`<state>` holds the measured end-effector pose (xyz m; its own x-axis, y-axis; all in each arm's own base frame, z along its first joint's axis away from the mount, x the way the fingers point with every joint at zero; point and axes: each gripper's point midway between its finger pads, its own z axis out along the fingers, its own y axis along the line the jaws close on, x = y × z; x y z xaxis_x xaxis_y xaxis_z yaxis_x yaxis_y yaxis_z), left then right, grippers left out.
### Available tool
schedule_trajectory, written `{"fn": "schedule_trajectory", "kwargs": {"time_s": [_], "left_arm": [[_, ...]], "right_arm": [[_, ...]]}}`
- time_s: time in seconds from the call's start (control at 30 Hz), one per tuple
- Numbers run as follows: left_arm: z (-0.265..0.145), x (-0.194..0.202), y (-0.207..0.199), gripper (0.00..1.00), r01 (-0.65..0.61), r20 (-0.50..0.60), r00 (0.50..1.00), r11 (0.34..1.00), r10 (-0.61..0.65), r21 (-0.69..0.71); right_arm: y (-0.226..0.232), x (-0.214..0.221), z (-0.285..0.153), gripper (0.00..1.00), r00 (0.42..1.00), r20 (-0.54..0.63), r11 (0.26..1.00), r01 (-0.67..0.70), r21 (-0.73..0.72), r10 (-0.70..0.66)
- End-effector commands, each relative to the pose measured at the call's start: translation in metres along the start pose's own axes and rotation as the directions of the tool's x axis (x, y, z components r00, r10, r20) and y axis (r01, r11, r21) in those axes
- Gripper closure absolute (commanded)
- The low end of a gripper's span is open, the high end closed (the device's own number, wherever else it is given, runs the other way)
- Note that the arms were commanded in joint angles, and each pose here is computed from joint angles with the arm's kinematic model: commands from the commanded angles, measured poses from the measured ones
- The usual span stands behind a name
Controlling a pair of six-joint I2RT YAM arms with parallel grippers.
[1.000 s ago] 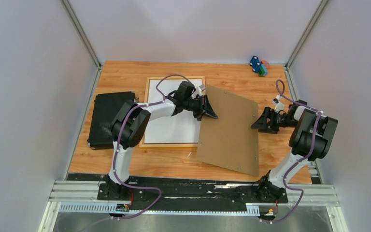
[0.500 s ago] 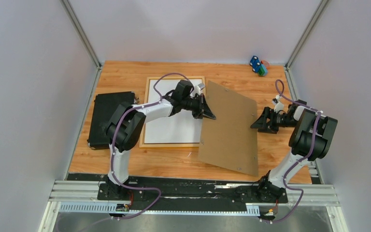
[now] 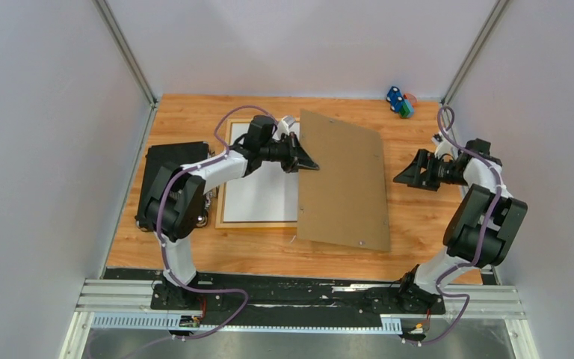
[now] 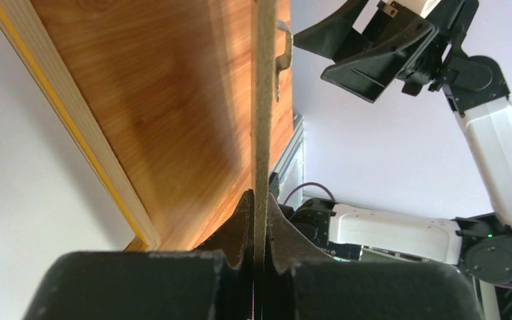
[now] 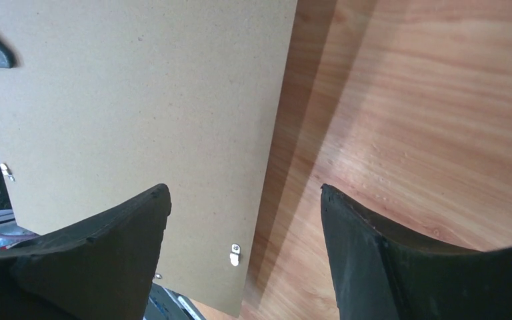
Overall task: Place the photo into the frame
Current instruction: Turn over the photo frame item at the center of the board.
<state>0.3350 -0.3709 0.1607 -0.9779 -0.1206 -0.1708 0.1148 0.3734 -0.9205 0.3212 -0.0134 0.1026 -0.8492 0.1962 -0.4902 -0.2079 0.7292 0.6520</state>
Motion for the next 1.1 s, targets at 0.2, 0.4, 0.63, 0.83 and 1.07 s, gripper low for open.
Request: {"fn": "schedule_trajectory", "kwargs": {"time_s": [0.2, 0.4, 0.63, 0.83, 1.07], "left_arm": [[-0.093, -0.044, -0.085, 1.0, -0.178, 0.141, 0.978, 0.97, 0.156, 0.165], [-0.137, -0.06, -0.062, 1.0, -0.173, 0.137, 0.978, 0.979, 0.158, 0.111], [-0.189, -0.06, -0.034, 1.0, -0.169, 0.09, 0.982, 0.984, 0.164, 0.051], [-0.241, -0.072, -0.003, 1.0, -0.141, 0.137, 0.981, 0.99, 0.14, -0.003], [-0.264, -0.076, 0.027, 1.0, -0.106, 0.134, 0.985, 0.994, 0.109, -0.031]], "right_arm": [[0.052, -0.041, -0.024, 0.19, 0.99, 0.108, 0.993, 0.102, -0.063, -0.095], [0.067, -0.048, -0.008, 0.2, 0.973, 0.108, 0.978, 0.207, -0.01, -0.205], [0.102, -0.064, 0.022, 0.2, 0.929, 0.123, 0.937, 0.349, 0.027, -0.35], [0.128, -0.078, 0.058, 0.2, 0.913, 0.121, 0.92, 0.391, 0.017, -0.391], [0.139, -0.081, 0.121, 0.2, 0.906, 0.073, 0.909, 0.417, 0.011, -0.416]]}}
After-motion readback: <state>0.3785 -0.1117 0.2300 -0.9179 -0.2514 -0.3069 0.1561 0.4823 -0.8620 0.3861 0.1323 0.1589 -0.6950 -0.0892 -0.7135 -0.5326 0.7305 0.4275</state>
